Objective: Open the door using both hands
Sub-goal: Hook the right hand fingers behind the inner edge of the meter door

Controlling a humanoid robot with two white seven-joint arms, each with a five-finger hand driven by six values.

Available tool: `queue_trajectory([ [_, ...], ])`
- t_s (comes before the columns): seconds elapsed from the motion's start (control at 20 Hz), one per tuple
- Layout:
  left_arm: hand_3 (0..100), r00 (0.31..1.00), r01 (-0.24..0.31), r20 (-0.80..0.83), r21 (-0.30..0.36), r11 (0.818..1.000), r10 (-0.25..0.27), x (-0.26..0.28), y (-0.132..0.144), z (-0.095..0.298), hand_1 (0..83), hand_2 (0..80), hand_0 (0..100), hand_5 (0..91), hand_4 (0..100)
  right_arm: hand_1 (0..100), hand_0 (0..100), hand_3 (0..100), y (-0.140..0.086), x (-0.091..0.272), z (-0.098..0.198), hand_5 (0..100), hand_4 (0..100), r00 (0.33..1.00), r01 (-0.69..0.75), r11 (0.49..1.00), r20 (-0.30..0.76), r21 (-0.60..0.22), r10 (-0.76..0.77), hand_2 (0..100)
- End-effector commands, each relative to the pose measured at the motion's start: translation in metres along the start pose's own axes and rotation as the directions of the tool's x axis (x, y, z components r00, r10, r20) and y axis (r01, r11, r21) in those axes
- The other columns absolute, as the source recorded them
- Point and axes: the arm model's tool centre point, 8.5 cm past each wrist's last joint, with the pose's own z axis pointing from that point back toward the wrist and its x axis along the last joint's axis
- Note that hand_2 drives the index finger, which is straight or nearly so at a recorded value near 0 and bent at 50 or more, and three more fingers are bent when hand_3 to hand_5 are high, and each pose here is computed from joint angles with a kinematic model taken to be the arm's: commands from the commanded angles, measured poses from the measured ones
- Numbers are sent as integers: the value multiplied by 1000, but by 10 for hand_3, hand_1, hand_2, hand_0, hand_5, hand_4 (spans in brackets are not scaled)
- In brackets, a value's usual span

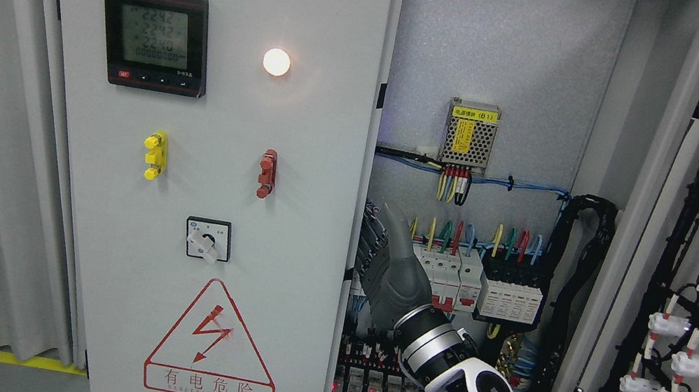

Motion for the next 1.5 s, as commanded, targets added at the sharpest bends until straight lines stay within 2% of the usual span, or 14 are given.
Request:
queue_trajectory([
  [0.0,27,1000,3,6,31,1000,-3,2,19,2,0,27,296,0,38,0,218,0,-8,0,3,0,0,1000,10,1000,7,-12,-10,0],
  [0.3,27,1000,2,8,31,1000,-2,2,19,2,0,27,296,0,38,0,218,0,-11,2,5,0,0,999,9,1000,34,-15,-8,0],
  [0.5,27,1000,3,7,31,1000,-4,2,19,2,0,27,296,0,38,0,218,0,-7,-3,7,0,0,999,28,999,25,33,-29,0],
  [1.0,27,1000,3,7,30,1000,-4,2,18,2,0,27,296,0,37,0,218,0,-8,-3,7,0,0,998,48,998,30,38,-49,0],
  [1.2,27,1000,2,8,31,1000,-2,2,19,2,0,27,295,0,37,0,218,0,-3,-2,7,0,0,998,46,994,33,94,-50,0],
  [1.45,27,1000,2,8,31,1000,-2,2,19,2,0,27,295,0,37,0,218,0,-7,2,11,0,0,997,49,995,52,84,-53,0],
])
